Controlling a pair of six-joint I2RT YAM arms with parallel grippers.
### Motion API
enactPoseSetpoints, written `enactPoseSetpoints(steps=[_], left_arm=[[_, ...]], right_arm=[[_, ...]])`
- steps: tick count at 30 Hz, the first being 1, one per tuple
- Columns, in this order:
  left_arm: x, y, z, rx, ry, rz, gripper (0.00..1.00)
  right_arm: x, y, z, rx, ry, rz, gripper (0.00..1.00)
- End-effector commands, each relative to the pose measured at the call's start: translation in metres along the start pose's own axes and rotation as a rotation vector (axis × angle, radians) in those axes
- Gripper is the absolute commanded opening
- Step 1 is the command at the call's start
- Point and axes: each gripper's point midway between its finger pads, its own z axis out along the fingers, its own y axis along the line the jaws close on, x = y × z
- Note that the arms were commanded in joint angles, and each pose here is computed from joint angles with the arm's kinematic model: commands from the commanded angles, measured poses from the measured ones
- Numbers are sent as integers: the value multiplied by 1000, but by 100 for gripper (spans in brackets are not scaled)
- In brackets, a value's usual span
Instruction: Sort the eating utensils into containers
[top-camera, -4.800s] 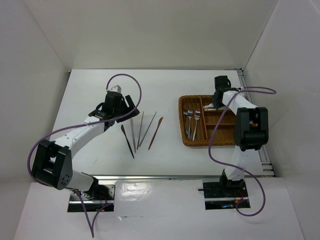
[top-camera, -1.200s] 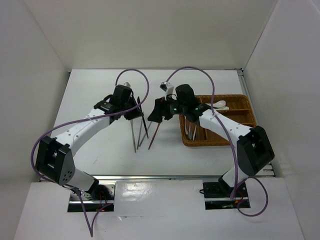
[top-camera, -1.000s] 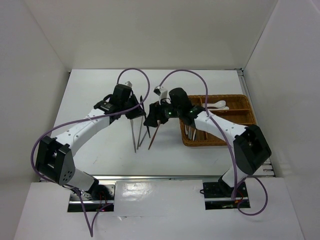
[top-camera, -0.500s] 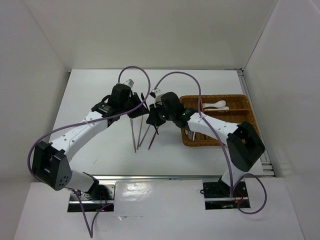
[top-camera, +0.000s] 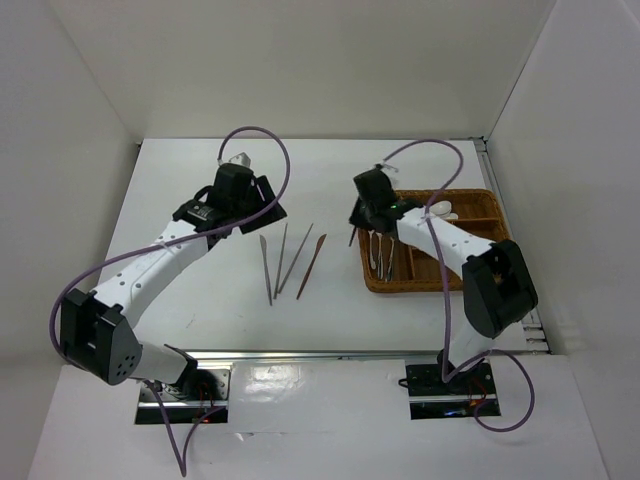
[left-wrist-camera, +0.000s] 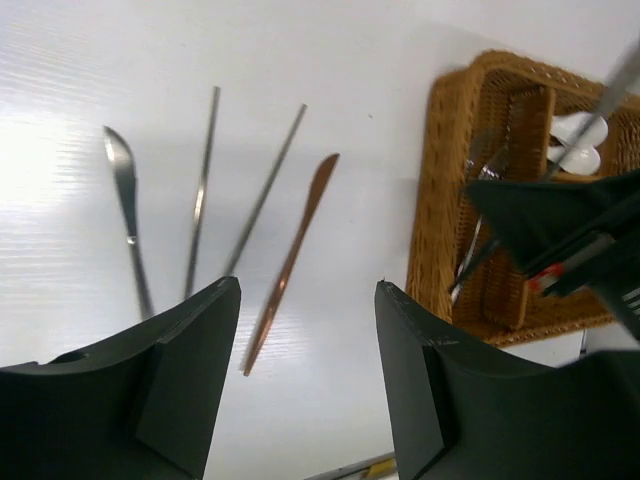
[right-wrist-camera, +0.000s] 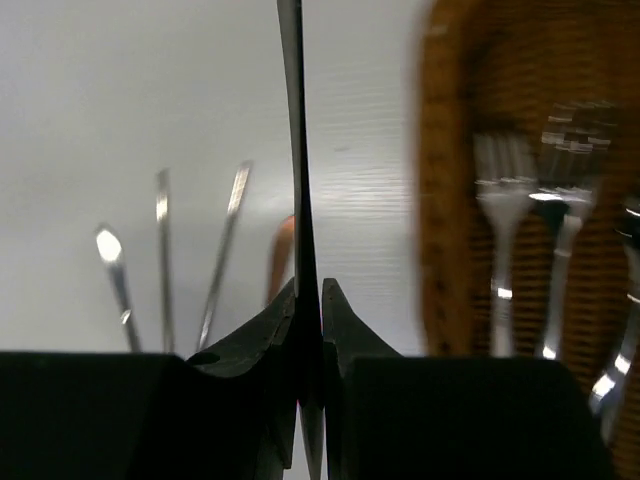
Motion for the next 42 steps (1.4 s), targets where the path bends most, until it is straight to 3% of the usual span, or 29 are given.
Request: enactPoseSetpoints(steps=[1, 3, 10, 14, 25, 29, 33, 37, 42], left_arm=[[-19, 16, -10, -44, -54, 4, 70], [-15, 19, -7, -39, -40, -2, 70], [-12, 25, -4, -36, -38, 1, 70], [-14, 34, -3, -53, -40, -2, 70], [-9, 52, 8, -101, -15, -11, 71], [-4, 62, 13, -125, 1, -18, 71], [-3, 68, 13, -136, 4, -15, 71], [-1, 74, 14, -149, 10, -12, 71], [15, 89, 22, -183, 55, 6, 71]], right_arm=[[-45, -87, -24, 364, -155, 405, 0], [-45, -136, -33, 511, -158, 554, 0], [-52, -216, -44, 635, -239, 915, 0], [-58, -239, -52, 679, -295, 985, 0], [-28, -263, -47, 788, -237, 1083, 0], [-27, -261, -40, 773, -219, 1079, 14], [-24, -261, -38, 786, -193, 1078, 14], [-26, -257, -35, 755, -168, 1025, 32], [-36, -249, -35, 694, -167, 994, 46]])
